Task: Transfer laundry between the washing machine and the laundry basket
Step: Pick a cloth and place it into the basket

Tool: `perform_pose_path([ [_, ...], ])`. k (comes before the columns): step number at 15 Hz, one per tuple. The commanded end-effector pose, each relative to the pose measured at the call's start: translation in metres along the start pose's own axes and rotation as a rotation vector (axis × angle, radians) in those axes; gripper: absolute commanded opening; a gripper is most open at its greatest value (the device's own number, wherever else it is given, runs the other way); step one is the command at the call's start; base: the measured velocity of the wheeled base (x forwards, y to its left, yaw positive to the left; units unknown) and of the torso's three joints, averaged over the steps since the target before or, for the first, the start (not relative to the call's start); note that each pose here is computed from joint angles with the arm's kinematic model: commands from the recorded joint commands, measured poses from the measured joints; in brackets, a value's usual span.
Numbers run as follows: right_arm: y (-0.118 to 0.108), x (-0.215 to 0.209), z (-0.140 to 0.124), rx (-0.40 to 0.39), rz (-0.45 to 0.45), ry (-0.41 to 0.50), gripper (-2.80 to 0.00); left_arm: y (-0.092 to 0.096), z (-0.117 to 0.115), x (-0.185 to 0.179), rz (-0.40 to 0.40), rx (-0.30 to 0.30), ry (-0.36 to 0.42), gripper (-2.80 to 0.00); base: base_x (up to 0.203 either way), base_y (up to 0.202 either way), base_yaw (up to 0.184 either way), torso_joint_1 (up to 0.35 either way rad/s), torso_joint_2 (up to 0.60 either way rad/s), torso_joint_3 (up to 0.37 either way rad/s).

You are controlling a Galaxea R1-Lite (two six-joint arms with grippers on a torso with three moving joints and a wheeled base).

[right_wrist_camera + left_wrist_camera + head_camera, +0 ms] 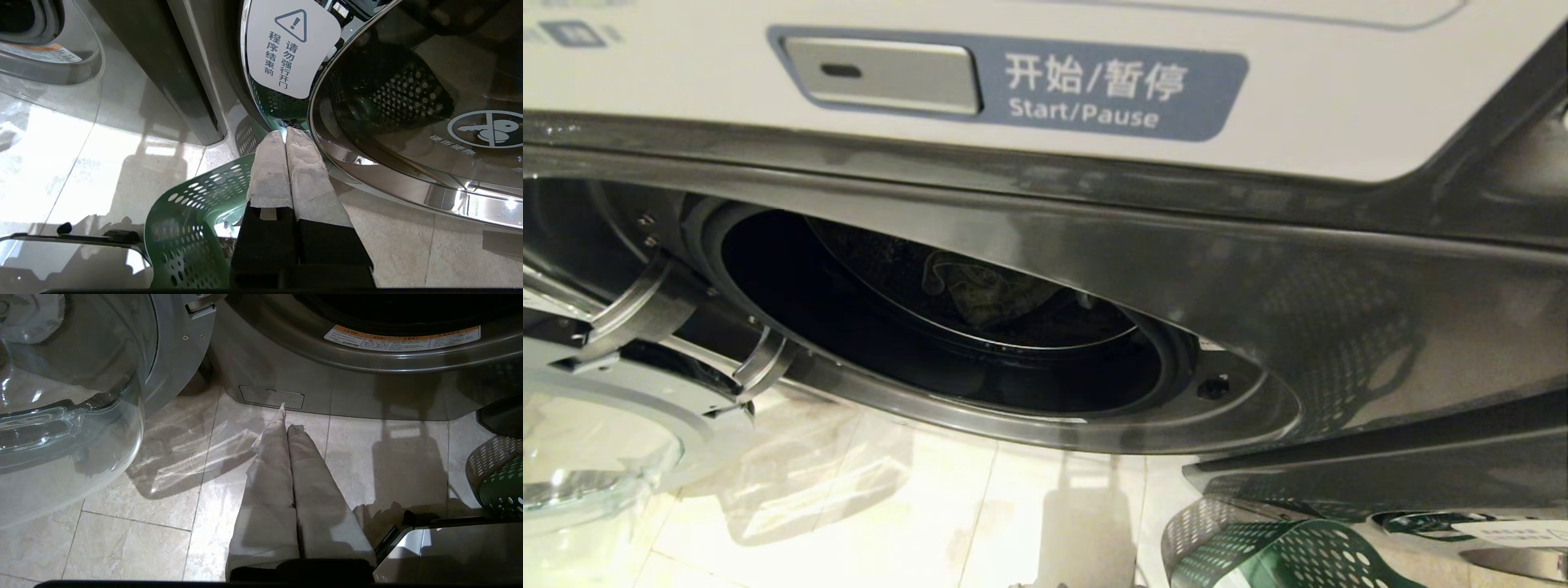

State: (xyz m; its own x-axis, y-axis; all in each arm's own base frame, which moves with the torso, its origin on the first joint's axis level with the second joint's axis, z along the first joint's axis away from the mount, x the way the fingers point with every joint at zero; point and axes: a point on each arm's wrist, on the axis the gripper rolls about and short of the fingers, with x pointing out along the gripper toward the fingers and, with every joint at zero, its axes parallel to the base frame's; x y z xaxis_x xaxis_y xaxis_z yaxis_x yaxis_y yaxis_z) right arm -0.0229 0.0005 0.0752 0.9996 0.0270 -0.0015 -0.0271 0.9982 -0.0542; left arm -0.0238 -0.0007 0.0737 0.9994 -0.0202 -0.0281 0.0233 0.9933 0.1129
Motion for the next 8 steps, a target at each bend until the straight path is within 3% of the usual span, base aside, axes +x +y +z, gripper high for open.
perform_pose_path([
  [1,0.0,0.0,0.0,-0.001,-0.001,0.002,-2.8,0.0,0.0,0.0,0.0,0.0,0.003,-2.8,0.0,0.0,0.0,0.0,0.0,0.0],
  [5,0.0,0.0,0.0,0.008,-0.001,0.0,-2.8,0.0,0.001,0.0,0.0,-0.003,-0.007,-2.8,0.0,0.0,0.0,0.0,0.0,0.0],
  [8,0.0,0.0,0.0,0.037,-0.002,0.0,-2.8,0.004,0.044,-0.016,0.01,0.014,-0.163,-2.8,0.0,0.0,0.0,0.0,0.0,0.0],
])
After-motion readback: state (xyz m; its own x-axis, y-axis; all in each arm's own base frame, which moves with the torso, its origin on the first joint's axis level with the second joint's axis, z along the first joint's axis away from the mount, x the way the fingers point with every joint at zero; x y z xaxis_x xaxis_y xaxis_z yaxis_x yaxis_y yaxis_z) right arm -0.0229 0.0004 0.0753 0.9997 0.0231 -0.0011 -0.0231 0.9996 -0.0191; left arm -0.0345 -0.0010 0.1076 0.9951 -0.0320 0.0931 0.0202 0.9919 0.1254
